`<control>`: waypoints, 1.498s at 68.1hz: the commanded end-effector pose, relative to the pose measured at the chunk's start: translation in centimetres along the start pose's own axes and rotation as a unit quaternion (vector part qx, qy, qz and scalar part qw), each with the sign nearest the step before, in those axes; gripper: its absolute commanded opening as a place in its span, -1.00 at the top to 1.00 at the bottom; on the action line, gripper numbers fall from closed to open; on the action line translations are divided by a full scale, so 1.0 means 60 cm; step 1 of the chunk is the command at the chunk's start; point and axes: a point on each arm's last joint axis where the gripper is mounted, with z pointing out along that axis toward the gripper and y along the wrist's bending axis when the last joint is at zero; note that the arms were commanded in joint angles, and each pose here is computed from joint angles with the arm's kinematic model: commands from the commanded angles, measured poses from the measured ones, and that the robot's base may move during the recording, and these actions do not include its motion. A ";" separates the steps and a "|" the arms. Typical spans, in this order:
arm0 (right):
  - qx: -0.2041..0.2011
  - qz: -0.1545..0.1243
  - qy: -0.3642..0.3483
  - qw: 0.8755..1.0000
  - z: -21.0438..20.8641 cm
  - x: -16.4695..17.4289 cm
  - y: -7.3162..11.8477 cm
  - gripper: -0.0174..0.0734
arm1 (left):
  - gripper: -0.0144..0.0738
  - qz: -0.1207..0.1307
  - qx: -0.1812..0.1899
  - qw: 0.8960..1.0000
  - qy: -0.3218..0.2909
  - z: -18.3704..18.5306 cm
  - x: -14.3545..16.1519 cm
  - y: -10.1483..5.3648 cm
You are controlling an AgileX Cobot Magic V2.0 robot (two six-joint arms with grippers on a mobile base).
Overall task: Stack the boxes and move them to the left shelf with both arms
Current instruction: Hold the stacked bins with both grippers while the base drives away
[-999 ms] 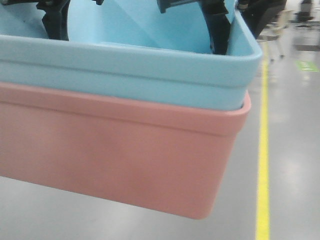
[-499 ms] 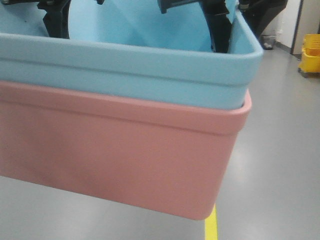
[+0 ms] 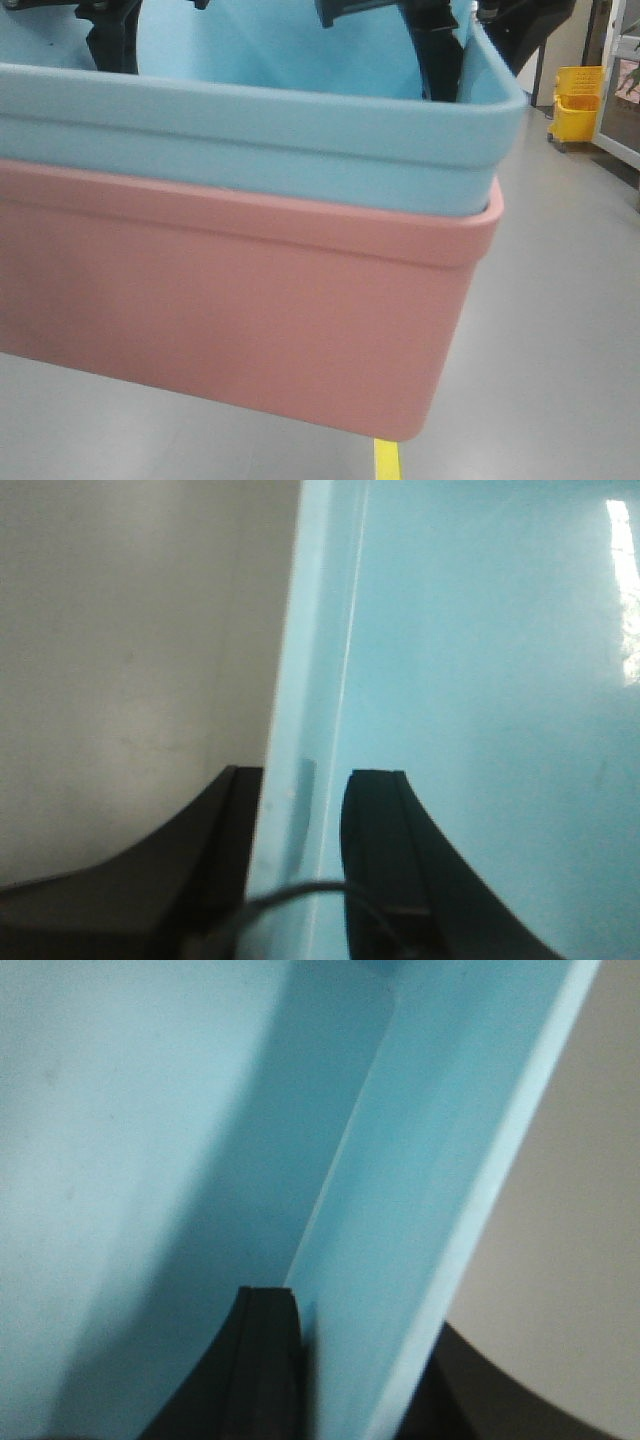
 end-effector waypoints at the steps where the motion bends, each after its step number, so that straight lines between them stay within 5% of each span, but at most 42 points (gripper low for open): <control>1: -0.143 0.011 -0.135 0.980 -0.050 -0.046 0.037 0.49 | 0.70 -0.017 0.153 0.982 -0.105 -0.064 -0.027 -0.054; 102: -0.143 0.011 -0.135 0.980 -0.050 -0.046 0.037 0.49 | 0.70 -0.017 0.153 0.982 -0.105 -0.064 -0.027 -0.054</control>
